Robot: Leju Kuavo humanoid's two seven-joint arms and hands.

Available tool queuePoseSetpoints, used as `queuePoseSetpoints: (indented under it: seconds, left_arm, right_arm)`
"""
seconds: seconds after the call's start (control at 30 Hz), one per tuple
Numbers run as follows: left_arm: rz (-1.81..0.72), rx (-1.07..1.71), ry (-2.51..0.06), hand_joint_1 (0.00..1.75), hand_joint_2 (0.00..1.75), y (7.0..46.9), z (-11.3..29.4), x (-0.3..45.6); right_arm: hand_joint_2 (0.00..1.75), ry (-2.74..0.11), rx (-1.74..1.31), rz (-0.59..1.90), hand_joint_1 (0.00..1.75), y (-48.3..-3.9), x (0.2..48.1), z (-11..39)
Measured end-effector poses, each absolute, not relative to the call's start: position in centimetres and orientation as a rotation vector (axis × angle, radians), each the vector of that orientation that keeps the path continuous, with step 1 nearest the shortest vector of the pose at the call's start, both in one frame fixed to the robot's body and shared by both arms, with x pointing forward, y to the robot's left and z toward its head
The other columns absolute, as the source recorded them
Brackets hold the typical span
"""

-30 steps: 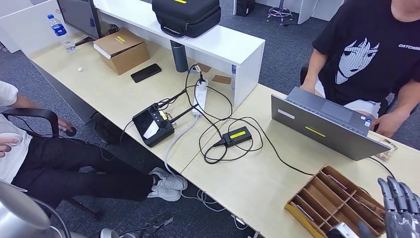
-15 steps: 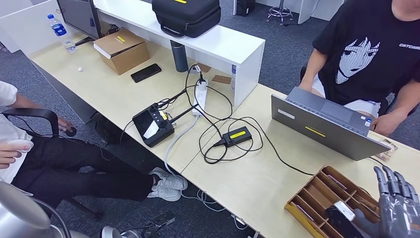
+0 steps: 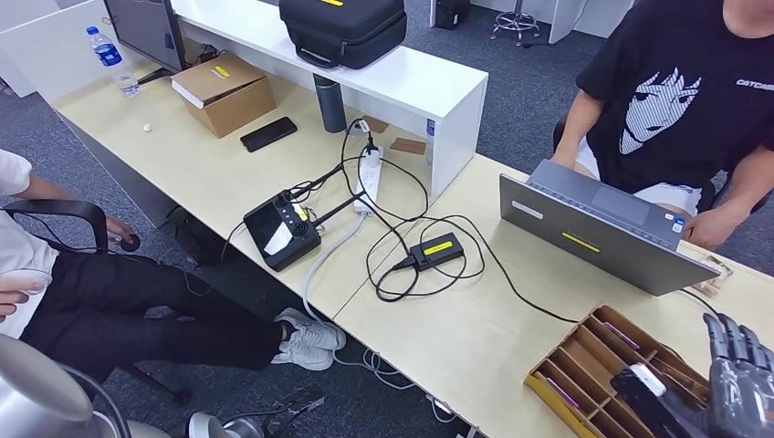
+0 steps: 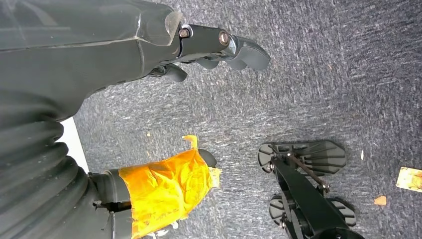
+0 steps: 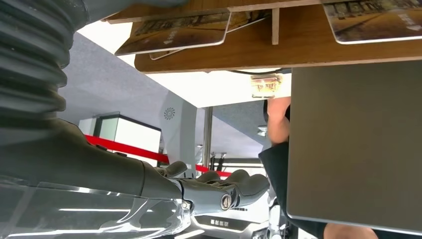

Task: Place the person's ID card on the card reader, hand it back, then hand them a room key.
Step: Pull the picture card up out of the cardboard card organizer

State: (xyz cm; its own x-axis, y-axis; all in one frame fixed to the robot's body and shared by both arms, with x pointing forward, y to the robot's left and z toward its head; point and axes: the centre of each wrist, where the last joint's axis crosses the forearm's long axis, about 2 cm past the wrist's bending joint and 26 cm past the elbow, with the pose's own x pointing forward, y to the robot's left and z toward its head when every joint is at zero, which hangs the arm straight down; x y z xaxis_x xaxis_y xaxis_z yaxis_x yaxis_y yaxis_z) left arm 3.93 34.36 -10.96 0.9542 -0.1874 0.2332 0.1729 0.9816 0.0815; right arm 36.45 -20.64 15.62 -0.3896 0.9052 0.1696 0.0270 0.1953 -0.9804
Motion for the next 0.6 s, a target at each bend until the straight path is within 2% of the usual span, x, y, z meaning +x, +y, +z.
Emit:
queuePoseSetpoints:
  seconds: [0.27,0.33,0.4,0.47,0.6]
  left_arm:
    - [-0.183,0.061,-0.241,0.0,1.75,34.43,-10.97,3.82]
    - [-0.182,0.062,-0.239,0.0,1.75,34.43,-10.97,3.75]
    - [-0.182,0.062,-0.238,0.0,1.75,34.43,-10.98,3.66]
    - [-0.182,0.061,-0.237,0.0,1.75,34.43,-10.99,3.61]
    - [-0.182,0.062,-0.236,0.0,1.75,34.45,-10.99,3.53]
  right_arm:
    - [1.75,-1.626,-0.911,1.283,0.02,-21.07,36.5,15.43]
    - [1.75,-1.63,-0.912,1.272,0.72,-21.21,36.42,15.39]
    - [1.75,-1.637,-0.91,1.261,1.57,-21.3,36.29,15.39]
    - [1.75,-1.648,-0.906,1.25,1.74,-21.39,36.14,15.44]
    - [1.75,-1.672,-0.892,1.237,1.71,-21.42,35.83,15.57]
